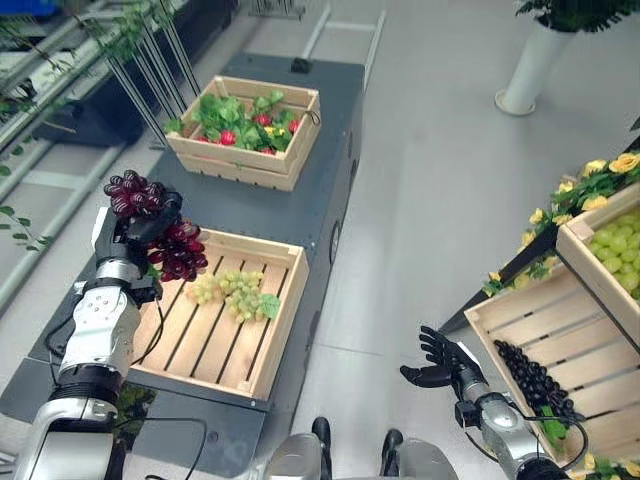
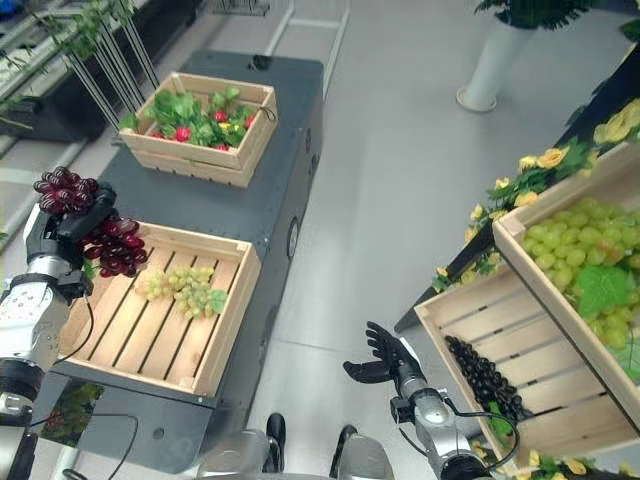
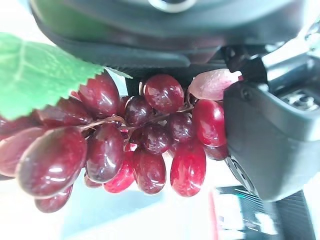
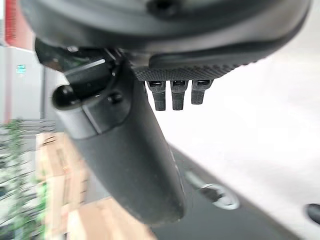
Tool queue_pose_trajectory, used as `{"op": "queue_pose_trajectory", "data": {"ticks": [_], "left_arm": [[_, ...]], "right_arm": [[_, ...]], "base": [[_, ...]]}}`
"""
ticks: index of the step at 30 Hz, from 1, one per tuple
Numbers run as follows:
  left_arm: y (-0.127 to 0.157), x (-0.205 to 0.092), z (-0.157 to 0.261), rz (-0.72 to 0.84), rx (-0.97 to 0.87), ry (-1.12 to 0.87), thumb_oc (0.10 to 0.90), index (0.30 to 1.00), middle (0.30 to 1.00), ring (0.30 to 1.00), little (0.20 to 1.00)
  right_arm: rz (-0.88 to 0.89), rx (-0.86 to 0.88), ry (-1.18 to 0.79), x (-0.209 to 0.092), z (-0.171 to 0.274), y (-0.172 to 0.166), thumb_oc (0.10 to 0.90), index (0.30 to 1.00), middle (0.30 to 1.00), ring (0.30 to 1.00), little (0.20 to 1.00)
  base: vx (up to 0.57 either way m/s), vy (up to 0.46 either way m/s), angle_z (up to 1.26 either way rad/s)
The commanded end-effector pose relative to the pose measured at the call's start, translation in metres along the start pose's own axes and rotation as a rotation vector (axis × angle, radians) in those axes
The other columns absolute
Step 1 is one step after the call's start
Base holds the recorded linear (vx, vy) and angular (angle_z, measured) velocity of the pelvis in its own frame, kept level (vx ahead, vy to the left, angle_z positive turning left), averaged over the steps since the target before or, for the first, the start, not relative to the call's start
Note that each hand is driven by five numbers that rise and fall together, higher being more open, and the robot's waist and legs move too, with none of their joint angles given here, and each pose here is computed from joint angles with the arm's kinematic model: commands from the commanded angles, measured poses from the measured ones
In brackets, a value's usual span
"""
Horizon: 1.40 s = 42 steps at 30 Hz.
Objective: Pick up the fruits from the basket on one side to the basket on the other side
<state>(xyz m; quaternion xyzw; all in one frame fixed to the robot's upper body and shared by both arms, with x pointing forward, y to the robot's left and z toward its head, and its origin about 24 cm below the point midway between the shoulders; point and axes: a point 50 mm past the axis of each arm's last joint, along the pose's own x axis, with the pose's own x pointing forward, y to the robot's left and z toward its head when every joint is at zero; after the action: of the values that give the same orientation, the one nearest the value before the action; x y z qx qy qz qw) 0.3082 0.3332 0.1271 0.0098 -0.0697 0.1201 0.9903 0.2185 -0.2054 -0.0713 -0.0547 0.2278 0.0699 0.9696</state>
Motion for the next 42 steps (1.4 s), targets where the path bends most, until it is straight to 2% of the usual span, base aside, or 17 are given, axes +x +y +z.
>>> {"op": "queue_pose_trajectory", "data": {"ticks": [1, 4, 13, 21, 30, 42], "left_arm": [[-0.019, 0.007, 0.064, -0.13, -0.13, -0.305, 0.4, 0.3, 0.3, 0.3, 0.3], [-0.033, 0.008, 0.075, -0.209, -0.17, -0.352, 0.4, 0.3, 0.3, 0.3, 0.3], [-0.089, 0.019, 0.107, -0.429, -0.296, -0.481, 0.4, 0.3, 0.3, 0.3, 0.3], [-0.141, 0.019, 0.116, -0.615, -0.275, -0.499, 0.4, 0.3, 0.3, 0.3, 0.3], [-0.181, 0.021, 0.121, -0.767, -0.247, -0.451, 0.4, 0.3, 0.3, 0.3, 0.3], [-0.206, 0.022, 0.125, -0.828, -0.222, -0.447, 0.4, 0.3, 0.3, 0.3, 0.3]], "right_arm": [[0.07, 0.022, -0.212, 0.008, 0.049, 0.008, 0.8, 0.9, 0.9, 0.9, 0.9], [0.097, -0.02, -0.267, 0.01, 0.07, 0.013, 0.8, 0.9, 0.9, 0.9, 0.9], [0.463, 0.072, -0.609, 0.009, 0.188, 0.059, 0.8, 0.9, 0.9, 0.9, 0.9], [0.598, 0.124, -0.717, 0.007, 0.257, 0.076, 0.8, 0.9, 0.9, 0.9, 0.9], [0.637, 0.207, -0.661, 0.017, 0.285, 0.092, 0.8, 0.9, 0.9, 0.9, 0.9], [0.756, 0.352, -0.591, 0.018, 0.295, 0.122, 0.8, 0.9, 0.9, 0.9, 0.9]], "base": [[-0.02, -0.046, 0.02], [-0.04, -0.072, -0.04], [-0.04, -0.074, -0.11], [-0.01, -0.057, 0.0], [0.0, -0.048, 0.02], [0.0, -0.008, 0.01]]}}
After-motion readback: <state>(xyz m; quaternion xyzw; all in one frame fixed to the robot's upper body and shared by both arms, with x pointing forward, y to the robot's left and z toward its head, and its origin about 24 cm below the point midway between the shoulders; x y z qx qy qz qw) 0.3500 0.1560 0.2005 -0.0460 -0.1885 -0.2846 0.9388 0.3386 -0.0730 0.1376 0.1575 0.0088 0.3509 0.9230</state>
